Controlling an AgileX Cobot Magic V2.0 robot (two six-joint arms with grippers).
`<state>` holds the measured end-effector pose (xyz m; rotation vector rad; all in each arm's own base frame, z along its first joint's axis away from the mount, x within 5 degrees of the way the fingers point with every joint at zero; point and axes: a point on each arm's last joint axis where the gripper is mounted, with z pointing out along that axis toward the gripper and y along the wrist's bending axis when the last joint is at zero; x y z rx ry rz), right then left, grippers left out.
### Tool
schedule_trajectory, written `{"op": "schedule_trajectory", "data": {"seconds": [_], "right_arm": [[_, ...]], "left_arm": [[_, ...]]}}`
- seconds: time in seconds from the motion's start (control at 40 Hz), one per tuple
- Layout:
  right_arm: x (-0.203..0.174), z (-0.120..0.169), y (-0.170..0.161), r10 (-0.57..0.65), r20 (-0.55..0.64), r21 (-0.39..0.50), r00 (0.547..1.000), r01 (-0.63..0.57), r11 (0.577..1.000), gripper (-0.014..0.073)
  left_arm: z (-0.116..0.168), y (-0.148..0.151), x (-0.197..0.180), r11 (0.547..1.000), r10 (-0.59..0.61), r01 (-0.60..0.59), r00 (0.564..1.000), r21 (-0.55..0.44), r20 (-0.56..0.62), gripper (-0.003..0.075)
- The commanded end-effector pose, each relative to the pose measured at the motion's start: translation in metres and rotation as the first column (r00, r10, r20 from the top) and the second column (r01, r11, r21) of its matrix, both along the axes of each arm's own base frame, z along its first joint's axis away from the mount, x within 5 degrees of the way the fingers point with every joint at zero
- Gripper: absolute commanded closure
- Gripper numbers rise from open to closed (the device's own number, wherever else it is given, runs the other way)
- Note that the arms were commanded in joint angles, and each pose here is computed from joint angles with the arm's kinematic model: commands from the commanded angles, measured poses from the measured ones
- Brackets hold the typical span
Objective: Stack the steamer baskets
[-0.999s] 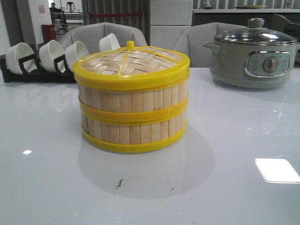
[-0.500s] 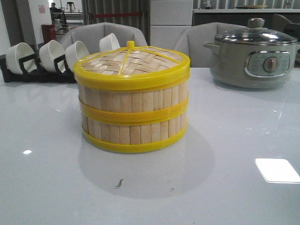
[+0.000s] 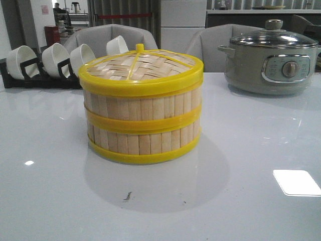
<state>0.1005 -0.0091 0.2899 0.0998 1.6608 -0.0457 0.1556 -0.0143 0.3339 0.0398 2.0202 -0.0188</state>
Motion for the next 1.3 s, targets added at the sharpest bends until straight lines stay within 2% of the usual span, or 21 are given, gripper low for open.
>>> {"op": "schedule_trajectory", "data": {"seconds": [0.0,0.2,0.25,0.475,0.699,0.924,1.099,1.274], "right_arm": [[0.000,0.017,0.000,-0.001,0.110,-0.027,0.994,0.004,1.000,0.0568],[0.000,0.017,0.000,-0.001,0.110,-0.027,0.994,0.004,1.000,0.0568],[0.000,0.017,0.000,-0.001,0.110,-0.027,0.994,0.004,1.000,0.0568],[0.000,0.017,0.000,-0.001,0.110,-0.027,0.994,0.004,1.000,0.0568],[0.000,0.017,0.000,-0.001,0.110,-0.027,0.994,0.004,1.000,0.0568],[0.000,0.017,0.000,-0.001,0.110,-0.027,0.994,0.004,1.000,0.0568],[0.000,0.017,0.000,-0.001,0.110,-0.027,0.994,0.004,1.000,0.0568],[0.000,0.017,0.000,-0.001,0.110,-0.027,0.994,0.004,1.000,0.0568]], "left_arm": [[0.017,-0.002,0.001,1.000,-0.018,0.021,0.993,-0.022,0.117,0.0636],[0.018,-0.001,0.001,1.000,-0.022,0.020,0.992,0.016,0.126,0.0636],[0.020,-0.002,0.002,1.000,-0.026,0.026,0.989,-0.002,0.143,0.0636],[0.032,-0.004,-0.004,0.998,-0.046,0.055,0.964,-0.028,0.262,0.0636],[0.031,0.000,-0.036,0.996,-0.053,0.074,0.923,-0.041,0.380,0.0636],[-0.014,0.002,-0.071,0.990,-0.065,0.118,0.870,-0.077,0.488,0.0635],[-0.057,0.005,-0.091,0.984,-0.043,0.121,0.871,-0.129,0.489,0.0636],[-0.093,0.007,-0.099,0.985,-0.025,0.105,0.875,-0.140,0.483,0.0636]]}}
